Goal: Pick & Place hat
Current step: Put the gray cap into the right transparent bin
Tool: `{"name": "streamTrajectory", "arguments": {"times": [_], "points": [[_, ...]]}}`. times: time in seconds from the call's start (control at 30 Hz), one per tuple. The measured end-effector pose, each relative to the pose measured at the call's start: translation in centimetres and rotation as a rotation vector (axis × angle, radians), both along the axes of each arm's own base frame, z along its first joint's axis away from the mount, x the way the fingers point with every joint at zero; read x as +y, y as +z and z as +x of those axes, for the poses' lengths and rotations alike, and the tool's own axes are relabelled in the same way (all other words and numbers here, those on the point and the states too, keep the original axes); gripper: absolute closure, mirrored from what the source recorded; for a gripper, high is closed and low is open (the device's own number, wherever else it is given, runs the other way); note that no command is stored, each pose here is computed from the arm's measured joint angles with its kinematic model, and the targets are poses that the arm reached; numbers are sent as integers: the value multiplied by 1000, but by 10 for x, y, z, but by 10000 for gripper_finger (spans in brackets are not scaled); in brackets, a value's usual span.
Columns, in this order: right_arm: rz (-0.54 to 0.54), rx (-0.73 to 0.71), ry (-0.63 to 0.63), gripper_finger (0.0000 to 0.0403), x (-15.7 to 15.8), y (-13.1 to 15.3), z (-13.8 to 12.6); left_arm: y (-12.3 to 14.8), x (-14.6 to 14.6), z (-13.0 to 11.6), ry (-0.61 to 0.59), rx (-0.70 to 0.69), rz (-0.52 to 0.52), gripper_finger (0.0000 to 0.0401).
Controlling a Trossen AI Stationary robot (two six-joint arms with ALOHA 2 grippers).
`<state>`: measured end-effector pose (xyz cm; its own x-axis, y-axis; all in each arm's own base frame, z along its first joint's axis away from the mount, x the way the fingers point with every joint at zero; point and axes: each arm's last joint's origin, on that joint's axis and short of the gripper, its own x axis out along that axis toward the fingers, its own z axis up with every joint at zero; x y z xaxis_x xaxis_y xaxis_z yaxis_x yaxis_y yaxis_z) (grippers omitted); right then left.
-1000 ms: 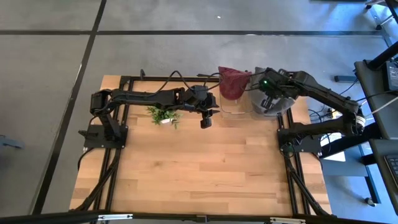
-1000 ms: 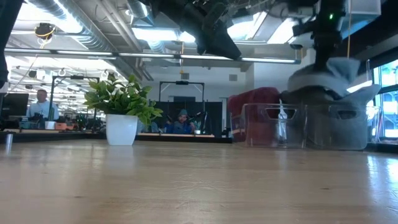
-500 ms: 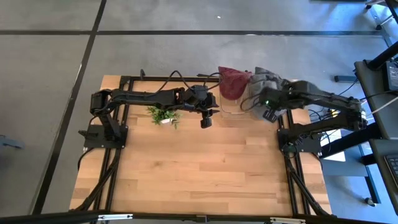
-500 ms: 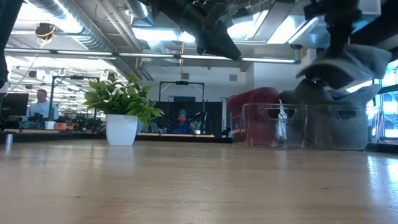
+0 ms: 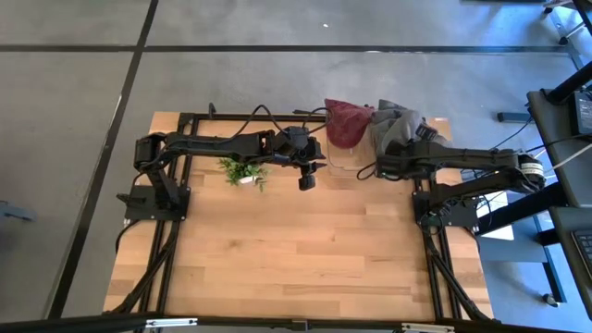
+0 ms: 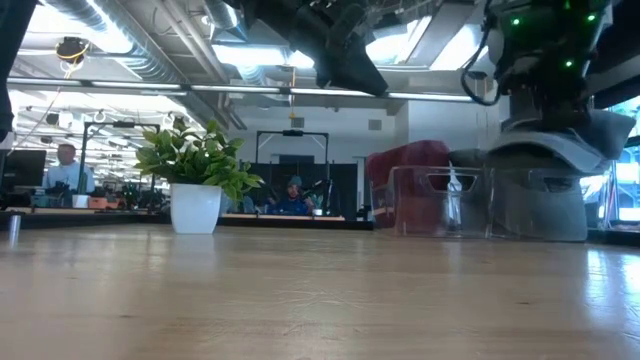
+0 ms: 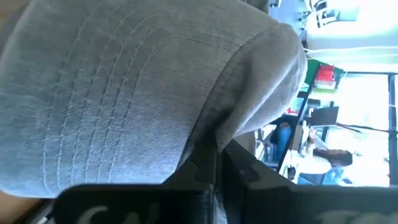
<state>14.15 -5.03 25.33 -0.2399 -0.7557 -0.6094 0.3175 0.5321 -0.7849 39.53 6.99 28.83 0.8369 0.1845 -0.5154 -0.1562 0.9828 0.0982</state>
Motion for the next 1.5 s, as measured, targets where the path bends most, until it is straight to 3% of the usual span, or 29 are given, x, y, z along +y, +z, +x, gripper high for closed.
{"name": "streamTrajectory", "arguments": {"times": [0.17,0.3,0.5,0.7,0.8,0.93,1.3,1.5], "points": [[-69,-6,-5,395,-2,5,5,0,1,0,21,1,13,306],[-105,-10,16,371,-3,5,8,0,1,0,21,-2,13,306],[29,-21,13,341,-1,3,8,0,1,0,20,-2,12,306],[32,-90,-49,304,-1,3,7,0,1,0,19,-1,12,306],[102,-148,-69,292,0,10,10,0,1,0,19,-2,12,306],[209,-200,-79,289,2,14,13,0,1,0,19,-1,12,306],[301,-156,81,288,3,-20,21,-1,0,0,15,10,9,306],[321,-161,78,288,3,-11,22,-2,-1,-1,12,20,7,306]]}}
